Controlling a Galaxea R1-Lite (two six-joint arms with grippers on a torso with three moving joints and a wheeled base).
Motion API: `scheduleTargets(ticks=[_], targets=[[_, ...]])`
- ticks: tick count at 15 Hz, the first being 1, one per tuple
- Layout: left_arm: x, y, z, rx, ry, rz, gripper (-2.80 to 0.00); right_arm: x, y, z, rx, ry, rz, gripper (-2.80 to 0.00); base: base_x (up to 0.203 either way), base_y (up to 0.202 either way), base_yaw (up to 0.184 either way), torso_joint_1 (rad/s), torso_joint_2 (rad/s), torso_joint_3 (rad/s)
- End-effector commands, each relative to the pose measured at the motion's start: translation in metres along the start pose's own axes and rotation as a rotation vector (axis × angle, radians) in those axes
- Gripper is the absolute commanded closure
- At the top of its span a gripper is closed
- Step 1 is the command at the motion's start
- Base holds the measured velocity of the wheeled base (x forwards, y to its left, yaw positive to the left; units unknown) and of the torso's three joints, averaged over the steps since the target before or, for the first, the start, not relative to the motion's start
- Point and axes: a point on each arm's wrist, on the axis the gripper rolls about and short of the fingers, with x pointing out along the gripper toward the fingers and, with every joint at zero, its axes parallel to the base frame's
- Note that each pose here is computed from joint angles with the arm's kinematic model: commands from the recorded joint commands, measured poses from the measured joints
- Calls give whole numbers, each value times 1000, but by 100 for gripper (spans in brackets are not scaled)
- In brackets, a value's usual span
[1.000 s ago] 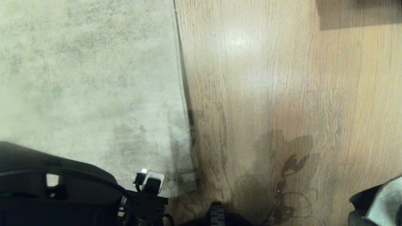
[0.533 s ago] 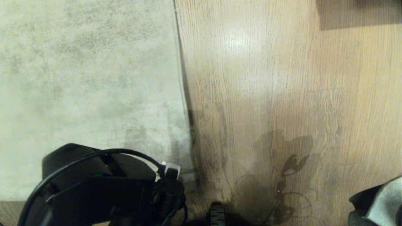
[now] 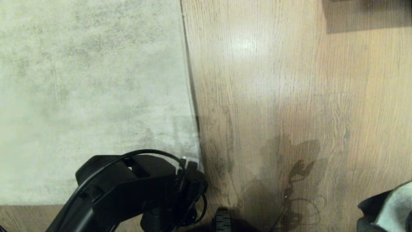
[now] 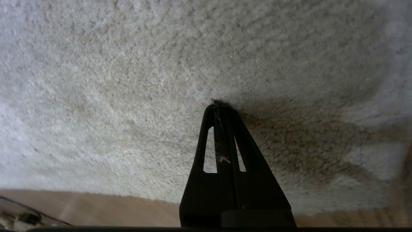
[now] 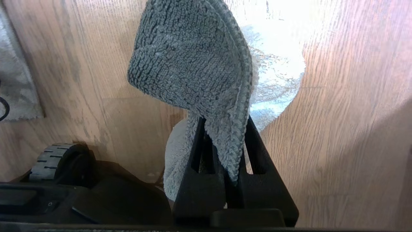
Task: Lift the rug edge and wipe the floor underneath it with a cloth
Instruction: Lay down the carpet
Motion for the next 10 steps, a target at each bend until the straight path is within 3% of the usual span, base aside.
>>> scheduleTargets(ticks=[1, 3, 6, 10], targets=[[15, -14, 31, -117, -119, -38, 0, 0, 0, 0, 0, 1, 1, 0, 0, 0, 0, 0, 0, 0], [12, -14, 37, -143, -146, -42, 0, 0, 0, 0, 0, 1, 1, 0, 0, 0, 0, 0, 0, 0], [3, -6, 65, -187, -203, -46, 0, 0, 0, 0, 0, 1, 1, 0, 0, 0, 0, 0, 0, 0], [-20, 23, 119, -267, -304, -45, 0, 0, 0, 0, -1, 1, 1, 0, 0, 0, 0, 0, 0, 0]])
